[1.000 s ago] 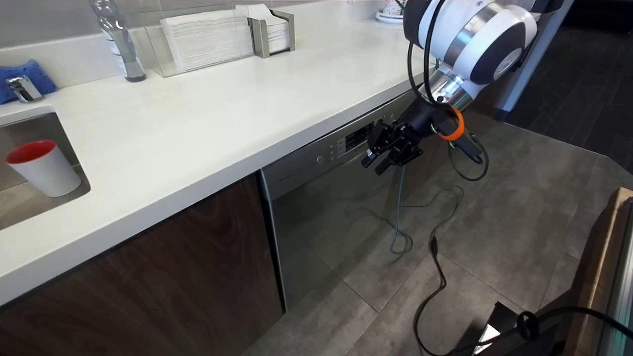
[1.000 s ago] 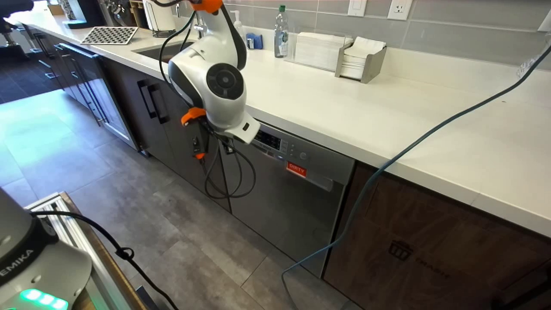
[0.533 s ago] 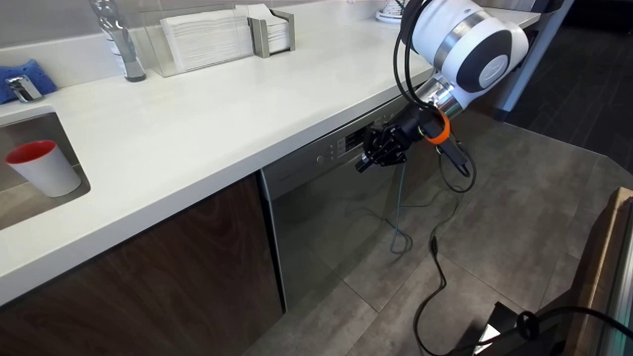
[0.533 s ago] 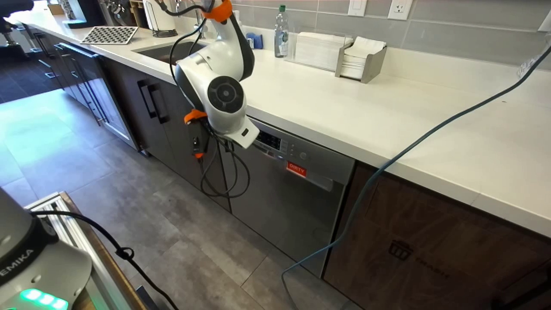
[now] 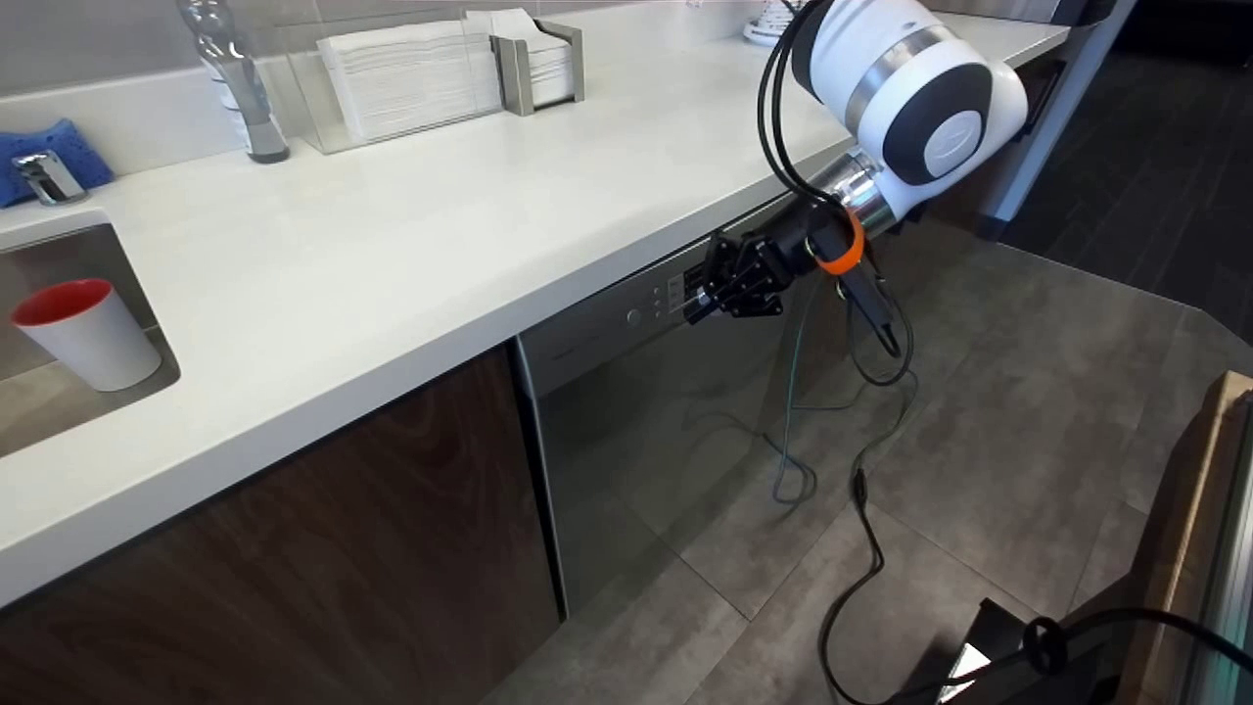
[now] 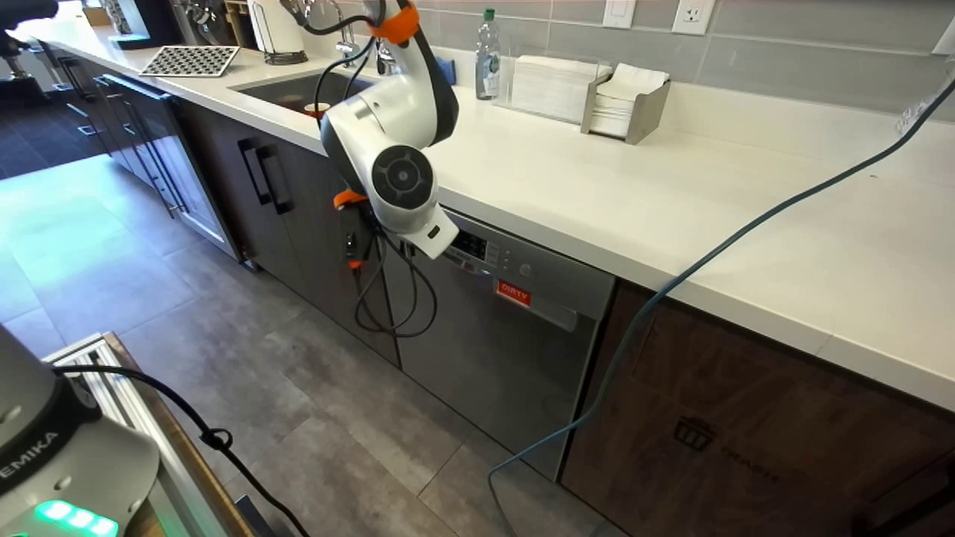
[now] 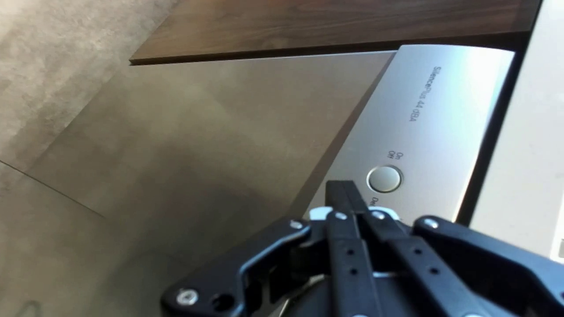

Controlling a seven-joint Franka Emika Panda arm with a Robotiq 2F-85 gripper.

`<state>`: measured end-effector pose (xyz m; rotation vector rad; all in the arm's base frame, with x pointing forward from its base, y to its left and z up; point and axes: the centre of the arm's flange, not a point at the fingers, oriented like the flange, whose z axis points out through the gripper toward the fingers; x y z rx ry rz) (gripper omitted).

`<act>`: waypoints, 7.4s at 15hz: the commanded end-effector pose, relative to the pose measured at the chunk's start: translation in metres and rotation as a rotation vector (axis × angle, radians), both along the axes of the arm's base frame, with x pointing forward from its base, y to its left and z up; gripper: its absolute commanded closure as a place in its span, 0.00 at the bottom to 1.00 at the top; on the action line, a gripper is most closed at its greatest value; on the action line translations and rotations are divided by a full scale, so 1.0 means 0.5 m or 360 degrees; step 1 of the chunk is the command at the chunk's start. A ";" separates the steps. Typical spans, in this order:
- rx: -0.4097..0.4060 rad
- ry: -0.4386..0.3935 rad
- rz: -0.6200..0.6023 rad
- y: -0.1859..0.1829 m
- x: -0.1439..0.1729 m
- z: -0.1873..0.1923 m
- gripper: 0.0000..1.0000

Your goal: Press a button on the washing machine

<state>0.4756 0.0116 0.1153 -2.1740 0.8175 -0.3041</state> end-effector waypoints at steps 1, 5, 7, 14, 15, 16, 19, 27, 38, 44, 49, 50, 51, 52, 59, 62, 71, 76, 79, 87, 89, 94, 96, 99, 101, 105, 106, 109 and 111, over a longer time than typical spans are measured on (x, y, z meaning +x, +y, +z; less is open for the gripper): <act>0.0087 -0.0033 -0.0040 0.008 0.018 -0.013 1.00; 0.0125 -0.0036 -0.0049 0.010 0.027 -0.019 1.00; 0.0147 -0.0039 -0.0069 0.011 0.032 -0.023 1.00; 0.0194 -0.0042 -0.0125 0.017 0.045 -0.038 1.00; 0.0196 -0.0044 -0.0138 0.017 0.046 -0.040 1.00; 0.0195 -0.0046 -0.0147 0.018 0.046 -0.041 1.00; 0.0192 -0.0046 -0.0187 0.016 0.048 -0.044 1.00; 0.0202 -0.0052 -0.0238 0.010 0.055 -0.045 1.00; 0.0227 -0.0030 -0.0225 0.019 0.063 -0.055 1.00; 0.0254 -0.0057 -0.0237 0.017 0.066 -0.052 1.00; 0.0290 -0.0079 -0.0268 0.014 0.074 -0.054 1.00; 0.0294 -0.0080 -0.0273 0.014 0.074 -0.055 1.00; 0.0294 -0.0079 -0.0280 0.014 0.075 -0.055 1.00; 0.0294 -0.0075 -0.0288 0.013 0.075 -0.056 1.00; 0.0317 -0.0093 -0.0363 0.017 0.074 -0.050 1.00; 0.0324 -0.0101 -0.0395 0.022 0.075 -0.048 1.00; 0.0331 -0.0130 -0.0463 0.031 0.073 -0.042 1.00; 0.0333 -0.0128 -0.0471 0.029 0.075 -0.043 1.00; 0.0335 -0.0124 -0.0470 0.028 0.077 -0.043 1.00; 0.0318 -0.0116 -0.0481 0.016 0.074 -0.044 1.00; 0.0309 -0.0121 -0.0487 0.014 0.070 -0.043 1.00; 0.0232 -0.0082 -0.0441 0.018 0.060 -0.038 1.00; 0.0171 -0.0059 -0.0422 0.019 0.053 -0.033 1.00; 0.0076 -0.0001 -0.0409 0.021 0.041 -0.021 1.00; -0.0010 0.0053 -0.0396 0.020 0.033 -0.013 1.00; -0.0166 0.0143 -0.0402 0.005 0.010 0.005 0.60; -0.0214 0.0154 -0.0361 0.004 0.005 0.014 0.53; -0.0334 0.0217 -0.0262 0.003 -0.004 0.041 0.32; -0.0444 0.0234 -0.0194 0.001 -0.010 0.062 0.20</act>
